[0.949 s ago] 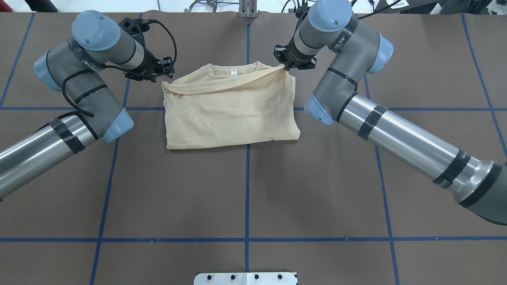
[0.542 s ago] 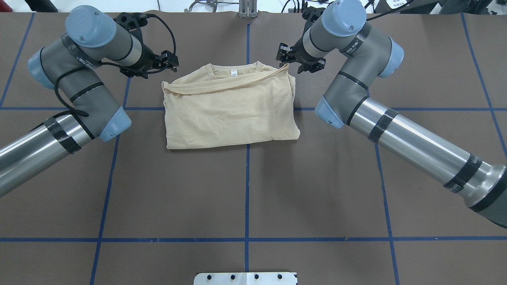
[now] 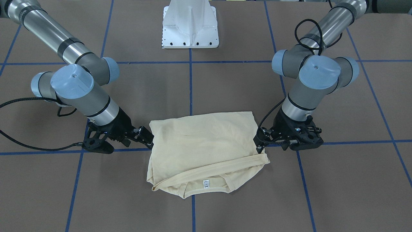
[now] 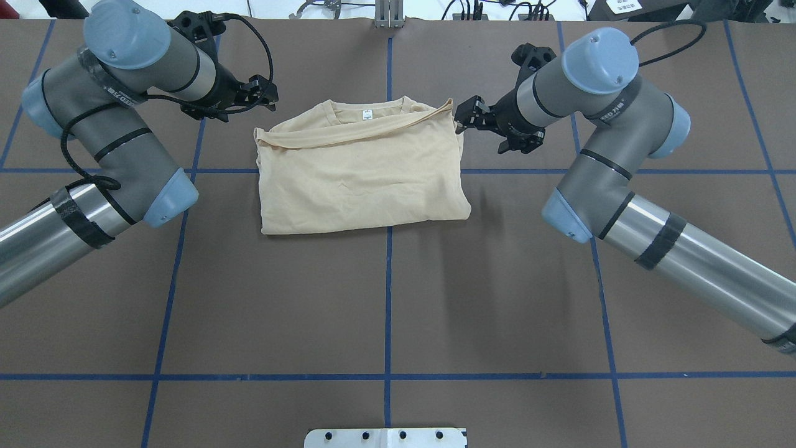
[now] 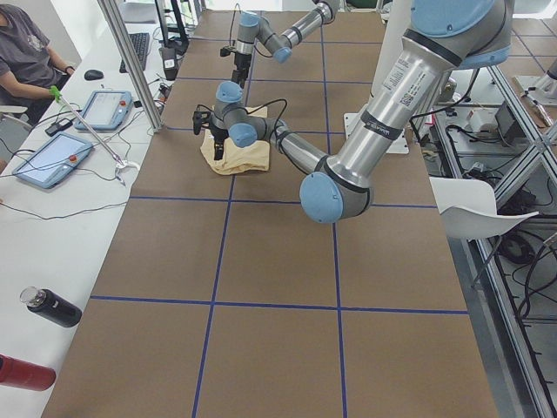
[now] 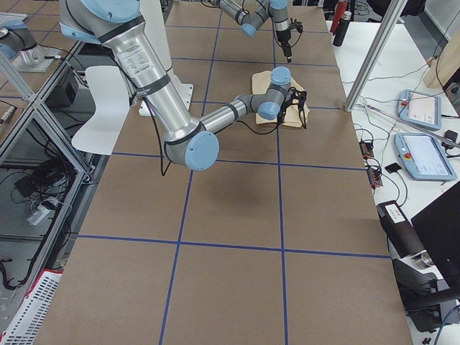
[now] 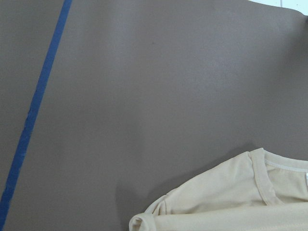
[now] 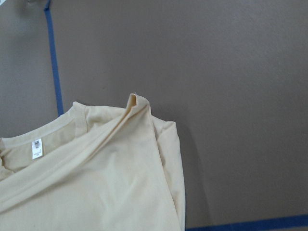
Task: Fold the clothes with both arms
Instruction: 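Open both grippers and lift them off the folded shirt, then lower the right gripper to the folded shirt's side edge and grasp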
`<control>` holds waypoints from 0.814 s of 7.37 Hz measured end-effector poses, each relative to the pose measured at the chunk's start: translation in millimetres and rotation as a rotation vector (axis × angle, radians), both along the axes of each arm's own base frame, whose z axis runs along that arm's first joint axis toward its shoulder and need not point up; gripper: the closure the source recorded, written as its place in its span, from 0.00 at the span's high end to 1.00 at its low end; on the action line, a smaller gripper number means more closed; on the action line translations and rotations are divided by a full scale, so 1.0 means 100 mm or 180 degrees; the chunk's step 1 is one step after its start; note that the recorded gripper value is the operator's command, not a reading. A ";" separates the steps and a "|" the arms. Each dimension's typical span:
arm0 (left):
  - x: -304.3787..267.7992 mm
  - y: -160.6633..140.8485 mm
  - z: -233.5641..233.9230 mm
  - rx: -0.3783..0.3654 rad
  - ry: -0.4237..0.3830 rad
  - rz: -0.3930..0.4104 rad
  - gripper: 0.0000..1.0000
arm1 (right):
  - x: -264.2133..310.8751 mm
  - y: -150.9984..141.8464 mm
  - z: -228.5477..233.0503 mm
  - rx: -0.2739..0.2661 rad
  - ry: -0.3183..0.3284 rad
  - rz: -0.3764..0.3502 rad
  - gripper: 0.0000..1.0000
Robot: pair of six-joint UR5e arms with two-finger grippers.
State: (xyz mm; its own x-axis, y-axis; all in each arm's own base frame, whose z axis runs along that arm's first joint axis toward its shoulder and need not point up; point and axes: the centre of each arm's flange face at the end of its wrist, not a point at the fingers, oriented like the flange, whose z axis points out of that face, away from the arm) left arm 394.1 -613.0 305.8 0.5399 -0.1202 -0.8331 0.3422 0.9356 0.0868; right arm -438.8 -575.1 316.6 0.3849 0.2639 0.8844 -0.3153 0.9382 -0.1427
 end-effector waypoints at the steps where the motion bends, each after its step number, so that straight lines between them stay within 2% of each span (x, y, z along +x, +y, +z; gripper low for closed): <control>1: -0.01 0.01 -0.01 0.0005 0.0006 0.0002 0.99 | -0.02 0.17 0.11 -0.0113 -0.0008 0.0036 1.00; 4: -0.07 0.07 -0.08 0.0052 0.0049 -0.0012 0.99 | -0.36 0.50 0.19 -0.0154 0.0053 0.0017 1.00; 6: -0.21 0.23 -0.12 0.0123 0.0103 -0.0022 0.99 | -0.47 0.58 0.16 -0.0160 0.0078 -0.0021 1.00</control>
